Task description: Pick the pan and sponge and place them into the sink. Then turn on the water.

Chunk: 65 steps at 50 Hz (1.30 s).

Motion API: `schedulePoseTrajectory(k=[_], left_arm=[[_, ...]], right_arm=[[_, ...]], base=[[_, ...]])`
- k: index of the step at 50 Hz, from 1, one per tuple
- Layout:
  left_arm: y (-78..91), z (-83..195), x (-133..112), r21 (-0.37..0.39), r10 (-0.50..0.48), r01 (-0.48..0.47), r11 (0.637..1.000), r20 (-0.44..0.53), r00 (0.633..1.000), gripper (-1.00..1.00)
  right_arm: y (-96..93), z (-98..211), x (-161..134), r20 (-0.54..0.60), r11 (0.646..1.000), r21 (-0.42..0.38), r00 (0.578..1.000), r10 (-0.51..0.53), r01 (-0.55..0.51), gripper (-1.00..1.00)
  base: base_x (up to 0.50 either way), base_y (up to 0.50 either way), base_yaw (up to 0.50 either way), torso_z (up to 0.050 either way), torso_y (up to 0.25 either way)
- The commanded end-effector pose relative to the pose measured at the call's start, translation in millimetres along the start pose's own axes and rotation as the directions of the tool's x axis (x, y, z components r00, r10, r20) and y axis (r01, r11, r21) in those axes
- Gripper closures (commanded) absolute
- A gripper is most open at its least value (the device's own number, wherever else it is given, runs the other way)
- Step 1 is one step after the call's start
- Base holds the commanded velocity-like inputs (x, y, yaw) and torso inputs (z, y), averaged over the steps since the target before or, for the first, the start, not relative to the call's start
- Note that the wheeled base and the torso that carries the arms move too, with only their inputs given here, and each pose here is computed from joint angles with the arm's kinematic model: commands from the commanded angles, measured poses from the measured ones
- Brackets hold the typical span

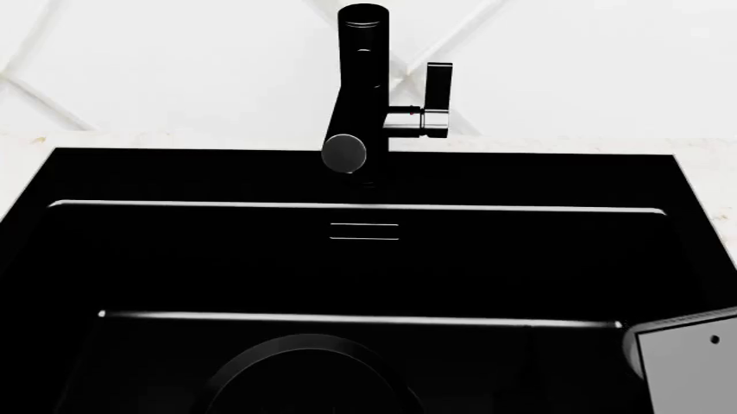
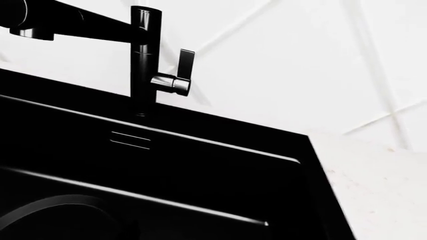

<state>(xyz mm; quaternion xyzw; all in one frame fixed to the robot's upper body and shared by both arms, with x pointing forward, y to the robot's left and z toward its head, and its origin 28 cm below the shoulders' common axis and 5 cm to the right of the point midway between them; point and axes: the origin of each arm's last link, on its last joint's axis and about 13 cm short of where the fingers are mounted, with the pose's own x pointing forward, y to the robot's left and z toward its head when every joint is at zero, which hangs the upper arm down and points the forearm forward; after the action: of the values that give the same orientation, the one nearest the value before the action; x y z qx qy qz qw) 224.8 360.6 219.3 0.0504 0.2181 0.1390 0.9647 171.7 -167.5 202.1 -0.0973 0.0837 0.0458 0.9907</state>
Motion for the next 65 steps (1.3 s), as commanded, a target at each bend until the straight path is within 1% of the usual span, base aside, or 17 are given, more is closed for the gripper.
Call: schedulePoseTrajectory(k=[1,4,6,12,16,19,22,31,33,36,44,47,53,54,56,59,65], left_arm=[[-22.0,22,1,0.073,-0.113,0.111,0.991,0.032,0.993,1.00],[-33.5,30,-3,0.110,-0.165,0.159,0.981,0.046,0.985,1.00],[-39.0,35,-4,0.132,-0.161,0.153,0.979,0.056,0.985,1.00],[-48.4,43,-5,0.157,-0.222,0.212,0.965,0.054,0.973,1.00],[-60.7,40,-3,0.167,-0.272,0.262,0.951,0.044,0.961,1.00],[-74.8,33,-3,0.207,-0.330,0.318,0.925,0.023,0.944,1.00],[-85.1,30,-2,0.231,-0.343,0.330,0.915,0.019,0.939,1.00],[-97.1,26,-6,0.268,-0.407,0.393,0.880,-0.002,0.913,1.00],[-95.2,27,-5,0.274,-0.411,0.396,0.876,-0.003,0.912,1.00],[-101.9,25,-3,0.290,-0.421,0.409,0.865,-0.023,0.907,1.00],[-112.9,22,5,0.296,-0.464,0.461,0.837,-0.064,0.883,1.00],[-127.2,10,7,0.303,-0.488,0.493,0.816,-0.097,0.867,1.00],[-136.4,4,12,0.290,-0.508,0.522,0.802,-0.125,0.852,1.00],[-139.5,4,11,0.278,-0.543,0.557,0.782,-0.135,0.829,1.00],[-142.3,5,15,0.272,-0.538,0.552,0.788,-0.132,0.833,1.00],[-155.0,3,18,0.274,-0.550,0.568,0.776,-0.149,0.822,1.00],[-164.2,2,24,0.283,-0.560,0.578,0.765,-0.151,0.815,1.00]], right_arm=[[-0.9,0,-4,0.005,1.000,-0.004,1.000,-0.010,0.010,-1.00],[-1.6,1,-6,0.006,1.000,-0.005,1.000,-0.015,0.015,-1.00],[-2.4,2,-8,0.008,1.000,-0.005,1.000,-0.020,0.020,-1.00],[-2.3,-3,-9,0.004,1.000,0.002,1.000,-0.025,0.025,-1.00],[-3.0,-2,-11,0.005,1.000,0.001,1.000,-0.030,0.030,-1.00],[-2.4,-2,-11,0.005,1.000,0.001,1.000,-0.028,0.028,-1.00],[-2.8,-1,-12,0.007,0.999,0.001,0.999,-0.033,0.033,-1.00],[-3.2,-2,-16,0.006,0.999,0.002,0.999,-0.040,0.040,-1.00],[-3.7,-2,-17,0.006,0.999,0.001,0.999,-0.042,0.042,-1.00],[-4.1,-2,-17,0.006,0.999,0.001,0.999,-0.042,0.042,-1.00],[-6.9,1,-23,0.006,0.998,-0.012,0.998,-0.059,0.059,-1.00],[-8.1,4,-24,0.016,0.997,-0.024,0.997,-0.073,0.073,-1.00],[-7.0,2,-24,0.012,0.997,-0.028,0.998,-0.068,0.068,-1.00],[-6.7,0,-23,0.009,0.997,-0.028,0.998,-0.065,0.065,-1.00],[-5.9,1,-22,0.010,0.998,-0.027,0.998,-0.060,0.060,-1.00],[-5.6,1,-22,0.013,0.998,-0.025,0.998,-0.058,0.058,-1.00],[-4.6,-2,-21,0.008,0.998,-0.023,0.999,-0.054,0.054,-1.00]], base=[[0.00,0.00,0.00,0.000,0.000],[0.00,0.00,0.00,0.000,0.000],[0.00,0.00,0.00,0.000,0.000],[0.00,0.00,0.00,0.000,0.000],[0.00,0.00,0.00,0.000,0.000],[0.00,0.00,0.00,0.000,0.000],[0.00,0.00,0.00,0.000,0.000],[0.00,0.00,0.00,0.000,0.000],[0.00,0.00,0.00,0.000,0.000],[0.00,0.00,0.00,0.000,0.000],[0.00,0.00,0.00,0.000,0.000],[0.00,0.00,0.00,0.000,0.000],[0.00,0.00,0.00,0.000,0.000],[0.00,0.00,0.00,0.000,0.000],[0.00,0.00,0.00,0.000,0.000],[0.00,0.00,0.00,0.000,0.000],[0.00,0.00,0.00,0.000,0.000]])
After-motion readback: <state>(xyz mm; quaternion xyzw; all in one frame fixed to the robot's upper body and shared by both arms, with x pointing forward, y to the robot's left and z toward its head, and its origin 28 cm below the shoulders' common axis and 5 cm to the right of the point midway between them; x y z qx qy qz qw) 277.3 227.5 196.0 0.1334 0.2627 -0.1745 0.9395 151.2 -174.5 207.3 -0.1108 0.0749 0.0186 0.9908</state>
